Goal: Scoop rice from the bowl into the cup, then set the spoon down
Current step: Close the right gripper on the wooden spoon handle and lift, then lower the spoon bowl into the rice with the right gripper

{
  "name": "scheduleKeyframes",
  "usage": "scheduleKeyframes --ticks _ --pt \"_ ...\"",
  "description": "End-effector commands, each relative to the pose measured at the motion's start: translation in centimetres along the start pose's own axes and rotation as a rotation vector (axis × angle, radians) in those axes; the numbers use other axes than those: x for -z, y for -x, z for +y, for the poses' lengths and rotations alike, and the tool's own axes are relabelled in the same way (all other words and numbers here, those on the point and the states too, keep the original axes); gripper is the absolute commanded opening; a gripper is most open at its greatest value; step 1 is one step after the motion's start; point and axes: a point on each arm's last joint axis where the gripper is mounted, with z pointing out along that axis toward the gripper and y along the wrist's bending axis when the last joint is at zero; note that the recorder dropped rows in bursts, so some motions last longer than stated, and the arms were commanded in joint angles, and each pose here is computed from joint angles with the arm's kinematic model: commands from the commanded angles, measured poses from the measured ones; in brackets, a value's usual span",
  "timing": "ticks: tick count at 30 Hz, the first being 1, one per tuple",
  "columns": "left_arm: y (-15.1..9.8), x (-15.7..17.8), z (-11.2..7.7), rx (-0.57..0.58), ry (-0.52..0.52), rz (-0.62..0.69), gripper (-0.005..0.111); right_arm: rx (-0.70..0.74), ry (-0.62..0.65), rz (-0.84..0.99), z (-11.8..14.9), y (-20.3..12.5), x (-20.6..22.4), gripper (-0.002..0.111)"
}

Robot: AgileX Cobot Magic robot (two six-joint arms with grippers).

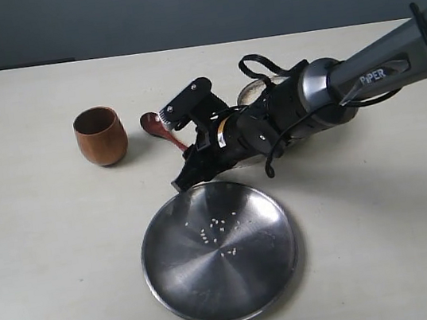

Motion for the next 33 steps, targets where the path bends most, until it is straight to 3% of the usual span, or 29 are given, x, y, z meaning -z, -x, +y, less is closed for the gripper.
scheduleKeyframes --ticks 1,6,8,10,11,17,25,33 --pt "0.2 0.1 -0.1 -0.001 -0.006 -0.006 0.0 0.008 -0.001 0.008 -0.1 -0.4 -0.6 0.043" --pt "0.2 0.1 -0.1 -0.001 -0.006 -0.006 0.0 0.008 0.001 0.026 -0.1 -0.9 -1.1 0.039" --pt "0.2 0.1 -0.1 -0.001 -0.006 -0.006 0.0 0.008 0.001 0.026 -0.1 -0.9 -1.1 0.026" --pt "0.2 0.1 -0.1 -0.001 -0.006 -0.006 0.0 0.008 0.001 0.026 -0.1 -0.9 -1.1 0.004" --pt "0.2 0.1 -0.1 -0.001 -0.006 -0.006 0.0 0.008 0.001 0.029 -0.1 -0.9 -1.1 0.0" --pt "0.2 0.1 -0.1 -0.001 -0.006 -0.006 0.0 0.004 -0.003 0.026 -0.2 -0.1 0.0 0.0" --pt "0.2 0.1 -0.1 -0.001 -0.006 -0.006 0.0 0.034 -0.028 -0.078 -0.7 3.7 5.4 0.0" --pt "0.2 0.1 -0.1 -0.001 -0.006 -0.006 0.0 0.171 -0.155 0.1 -2.9 4.0 10.9 0.0"
